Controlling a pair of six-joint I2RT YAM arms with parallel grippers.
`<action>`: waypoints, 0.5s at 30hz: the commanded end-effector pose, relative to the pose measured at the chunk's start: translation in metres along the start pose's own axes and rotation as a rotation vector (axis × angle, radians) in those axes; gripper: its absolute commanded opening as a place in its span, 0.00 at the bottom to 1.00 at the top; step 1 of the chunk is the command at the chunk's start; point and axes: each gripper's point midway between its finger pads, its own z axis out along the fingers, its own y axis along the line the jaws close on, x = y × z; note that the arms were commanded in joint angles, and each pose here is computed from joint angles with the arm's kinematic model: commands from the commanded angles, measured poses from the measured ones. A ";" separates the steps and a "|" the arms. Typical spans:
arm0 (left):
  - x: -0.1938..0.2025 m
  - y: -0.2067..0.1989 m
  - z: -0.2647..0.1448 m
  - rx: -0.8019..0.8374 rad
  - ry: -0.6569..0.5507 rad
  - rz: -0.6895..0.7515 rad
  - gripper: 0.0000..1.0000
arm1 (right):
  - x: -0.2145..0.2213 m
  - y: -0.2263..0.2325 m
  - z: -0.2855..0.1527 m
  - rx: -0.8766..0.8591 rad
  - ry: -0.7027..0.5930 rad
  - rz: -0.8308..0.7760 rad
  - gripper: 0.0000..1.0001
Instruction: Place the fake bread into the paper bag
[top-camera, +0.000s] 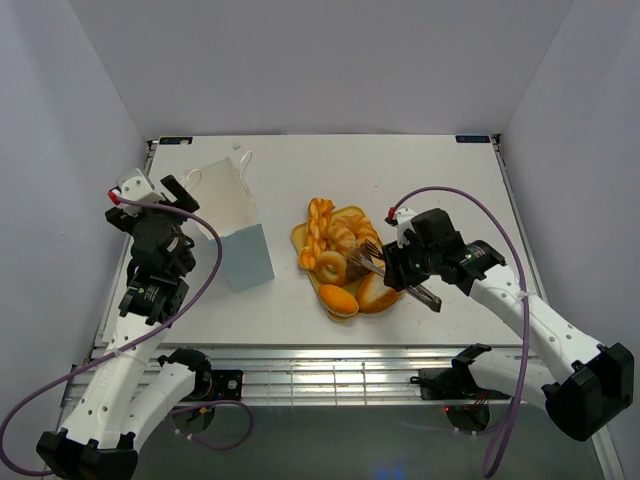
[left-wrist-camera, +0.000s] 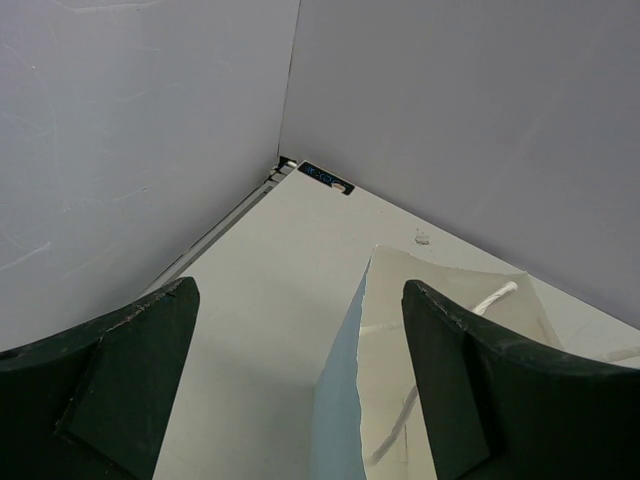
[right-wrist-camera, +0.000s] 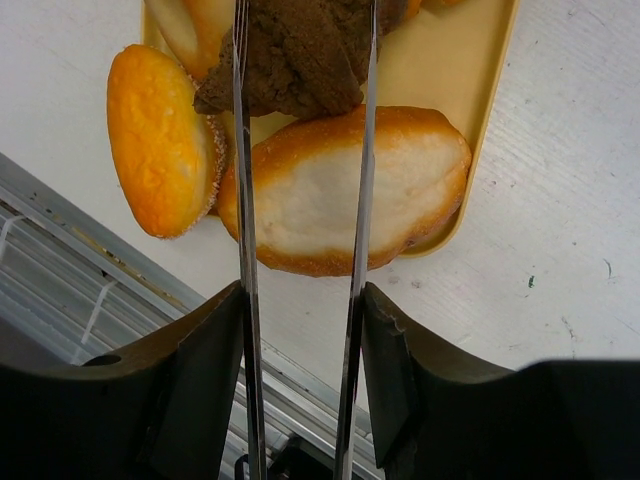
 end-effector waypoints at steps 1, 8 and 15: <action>-0.006 -0.002 -0.002 0.017 -0.009 -0.016 0.93 | -0.018 0.003 -0.002 -0.009 -0.051 -0.016 0.52; -0.008 0.000 -0.004 0.015 -0.014 -0.022 0.93 | -0.021 0.003 -0.005 0.001 -0.042 -0.010 0.40; -0.009 0.001 -0.004 0.014 -0.018 -0.025 0.93 | -0.030 0.004 -0.015 0.007 -0.061 -0.008 0.29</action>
